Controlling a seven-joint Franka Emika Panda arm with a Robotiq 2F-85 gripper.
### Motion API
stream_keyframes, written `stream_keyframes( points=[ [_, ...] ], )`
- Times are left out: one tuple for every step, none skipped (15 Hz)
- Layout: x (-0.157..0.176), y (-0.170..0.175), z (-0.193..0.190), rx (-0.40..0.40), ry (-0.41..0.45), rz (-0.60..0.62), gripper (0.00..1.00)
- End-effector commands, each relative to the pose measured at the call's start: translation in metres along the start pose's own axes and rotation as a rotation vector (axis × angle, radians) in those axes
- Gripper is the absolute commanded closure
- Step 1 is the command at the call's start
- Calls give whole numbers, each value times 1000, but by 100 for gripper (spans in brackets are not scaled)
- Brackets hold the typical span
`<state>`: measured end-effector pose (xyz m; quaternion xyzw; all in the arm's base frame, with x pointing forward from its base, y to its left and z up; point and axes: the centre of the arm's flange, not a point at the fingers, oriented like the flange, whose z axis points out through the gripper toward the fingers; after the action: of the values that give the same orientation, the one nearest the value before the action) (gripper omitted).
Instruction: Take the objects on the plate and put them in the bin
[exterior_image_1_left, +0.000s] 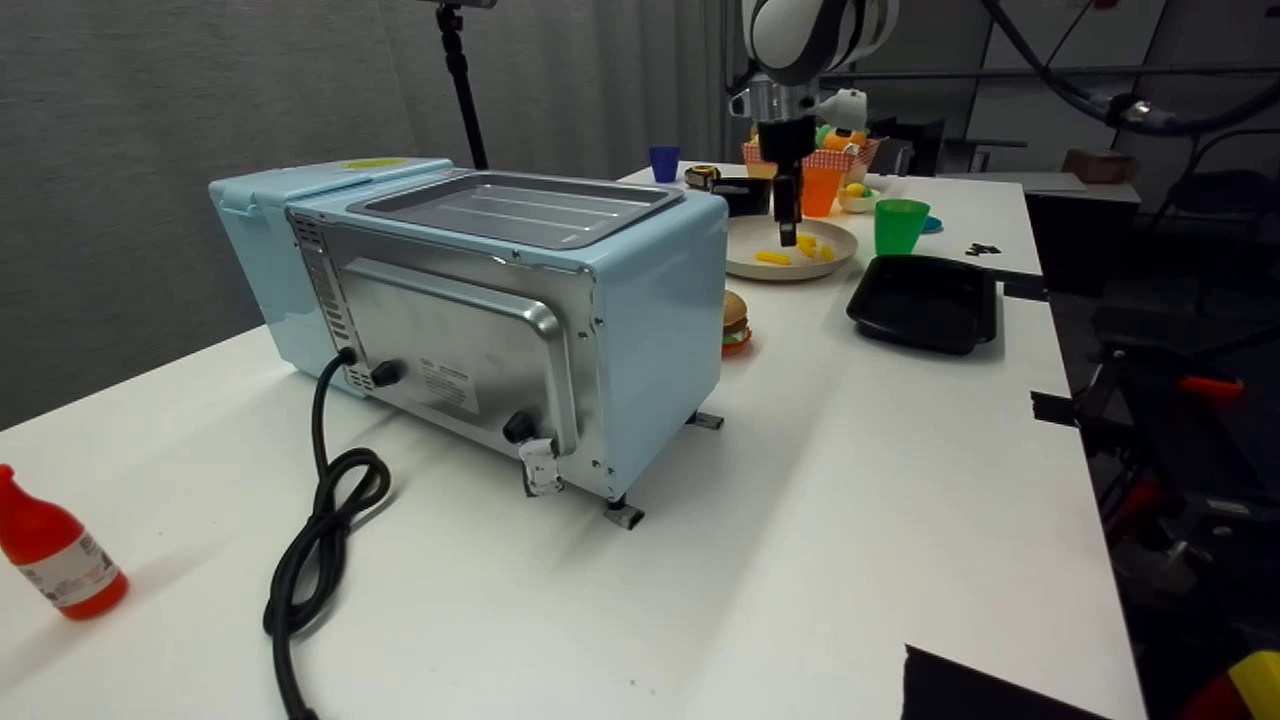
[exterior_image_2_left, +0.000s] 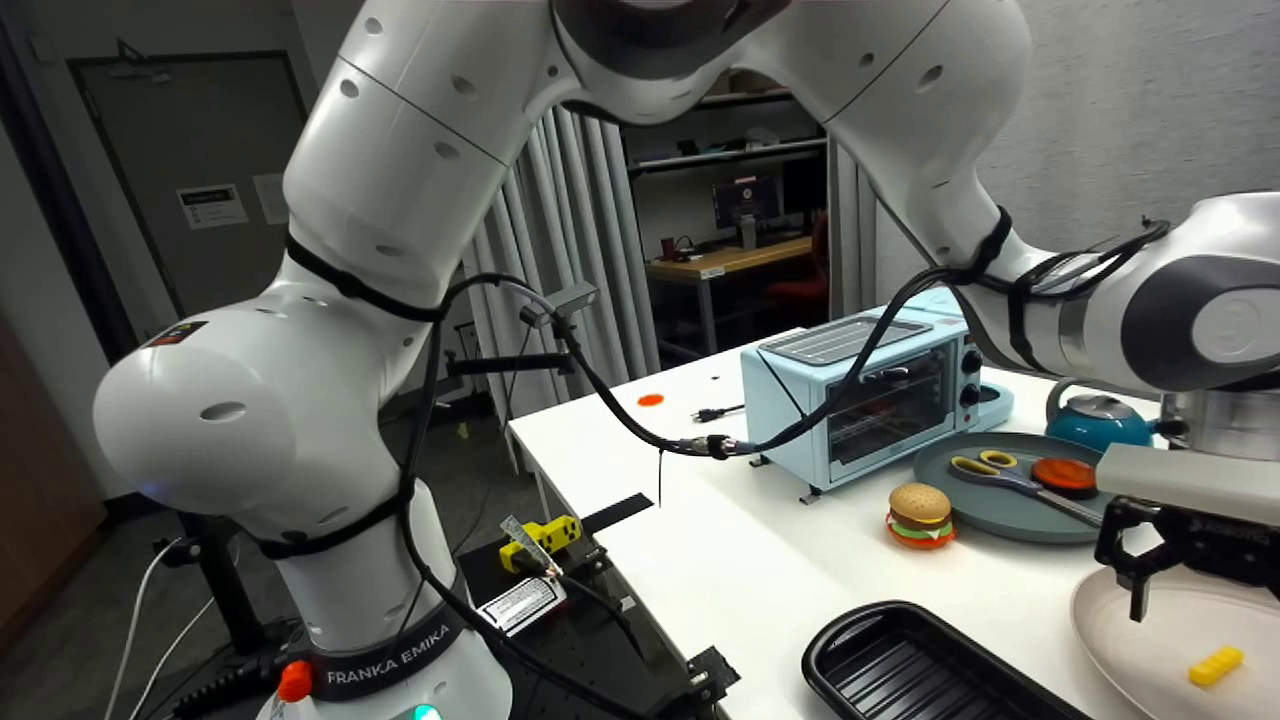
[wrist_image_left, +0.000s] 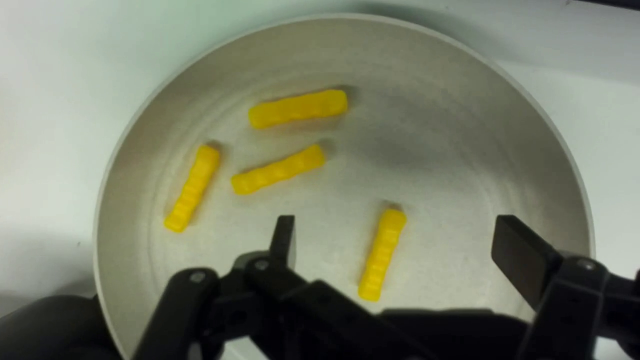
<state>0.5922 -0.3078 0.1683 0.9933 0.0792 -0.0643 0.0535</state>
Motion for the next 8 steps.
stream_keyframes(
  points=[
    [14, 3, 11, 1, 20, -25, 0],
    [16, 2, 14, 2, 16, -29, 0],
    [18, 2, 17, 2, 14, -29, 0],
    [20, 4, 20, 2, 10, -26, 0],
    [21, 5, 23, 1, 8, -24, 0],
    [23, 6, 25, 2, 7, -23, 0],
    [24, 8, 27, -1, 7, -21, 0],
    [26, 9, 29, -2, 7, -20, 0]
  ],
)
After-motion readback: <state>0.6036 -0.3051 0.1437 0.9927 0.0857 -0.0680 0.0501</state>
